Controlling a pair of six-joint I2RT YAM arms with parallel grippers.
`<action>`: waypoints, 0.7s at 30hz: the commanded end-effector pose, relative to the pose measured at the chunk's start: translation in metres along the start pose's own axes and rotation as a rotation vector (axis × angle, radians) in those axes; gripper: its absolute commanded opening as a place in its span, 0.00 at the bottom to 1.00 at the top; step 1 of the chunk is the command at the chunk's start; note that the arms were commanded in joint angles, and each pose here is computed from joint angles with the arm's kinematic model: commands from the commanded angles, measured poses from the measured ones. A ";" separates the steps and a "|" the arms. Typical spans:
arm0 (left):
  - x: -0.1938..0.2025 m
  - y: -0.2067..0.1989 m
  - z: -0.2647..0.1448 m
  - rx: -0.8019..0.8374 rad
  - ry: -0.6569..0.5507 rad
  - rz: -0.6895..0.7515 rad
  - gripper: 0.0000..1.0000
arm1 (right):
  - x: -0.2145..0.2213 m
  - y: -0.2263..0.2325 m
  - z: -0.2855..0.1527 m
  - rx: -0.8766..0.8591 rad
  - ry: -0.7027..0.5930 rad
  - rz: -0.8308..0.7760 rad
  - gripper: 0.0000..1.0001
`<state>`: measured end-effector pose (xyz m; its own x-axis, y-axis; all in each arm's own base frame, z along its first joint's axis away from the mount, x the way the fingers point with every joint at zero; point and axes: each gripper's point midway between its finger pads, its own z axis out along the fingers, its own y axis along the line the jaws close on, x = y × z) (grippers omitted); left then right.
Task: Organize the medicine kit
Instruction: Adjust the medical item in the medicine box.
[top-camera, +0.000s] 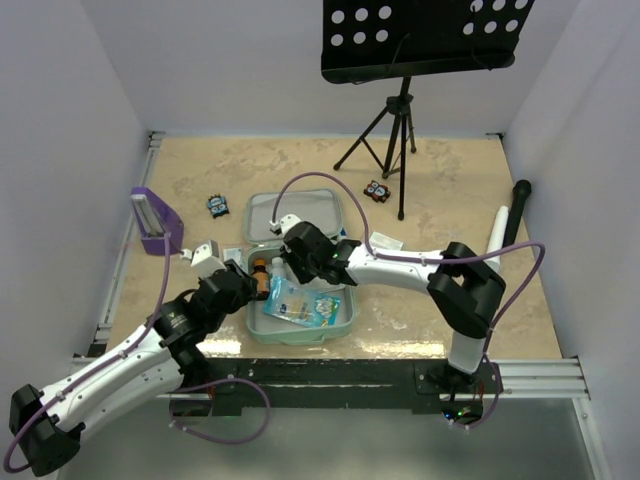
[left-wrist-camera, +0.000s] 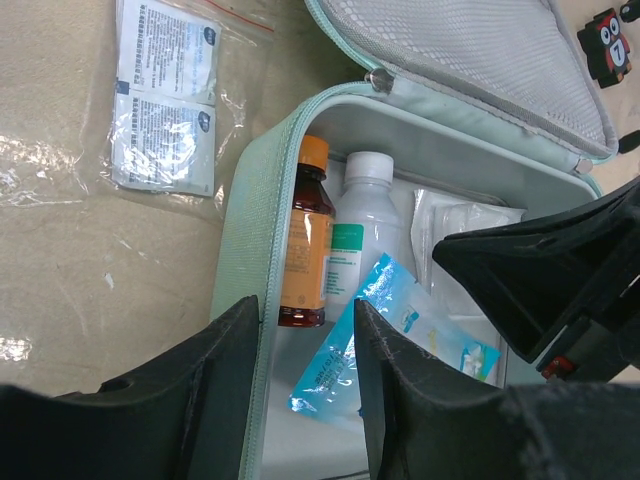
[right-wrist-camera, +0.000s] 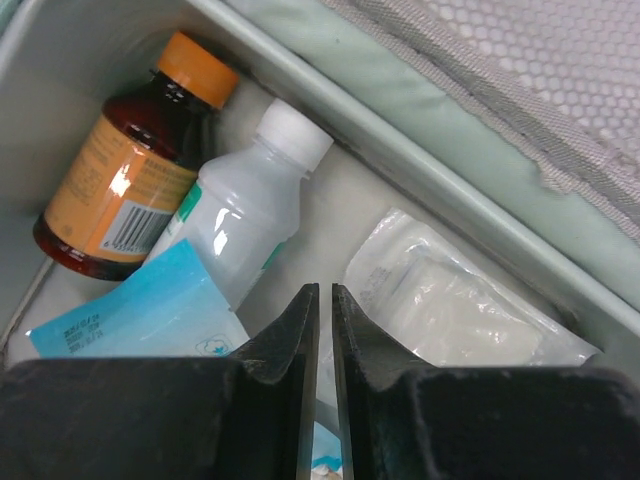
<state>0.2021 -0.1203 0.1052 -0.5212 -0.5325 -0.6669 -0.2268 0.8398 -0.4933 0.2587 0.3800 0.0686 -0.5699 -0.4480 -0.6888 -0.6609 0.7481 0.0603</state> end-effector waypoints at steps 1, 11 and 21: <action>-0.004 0.003 0.002 -0.011 -0.028 -0.018 0.47 | -0.008 0.012 -0.011 -0.058 -0.034 -0.027 0.14; -0.001 -0.001 0.005 -0.008 -0.015 -0.018 0.47 | 0.033 0.047 -0.021 -0.162 0.045 -0.126 0.16; -0.001 0.000 0.005 -0.007 -0.014 -0.021 0.47 | 0.029 0.047 -0.046 -0.148 0.016 -0.119 0.16</action>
<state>0.2018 -0.1204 0.1004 -0.5318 -0.5228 -0.6662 -0.2337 0.8467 -0.4780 0.1837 0.3825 0.0532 -0.5082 -0.5886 -0.6287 -0.8034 0.5870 0.0999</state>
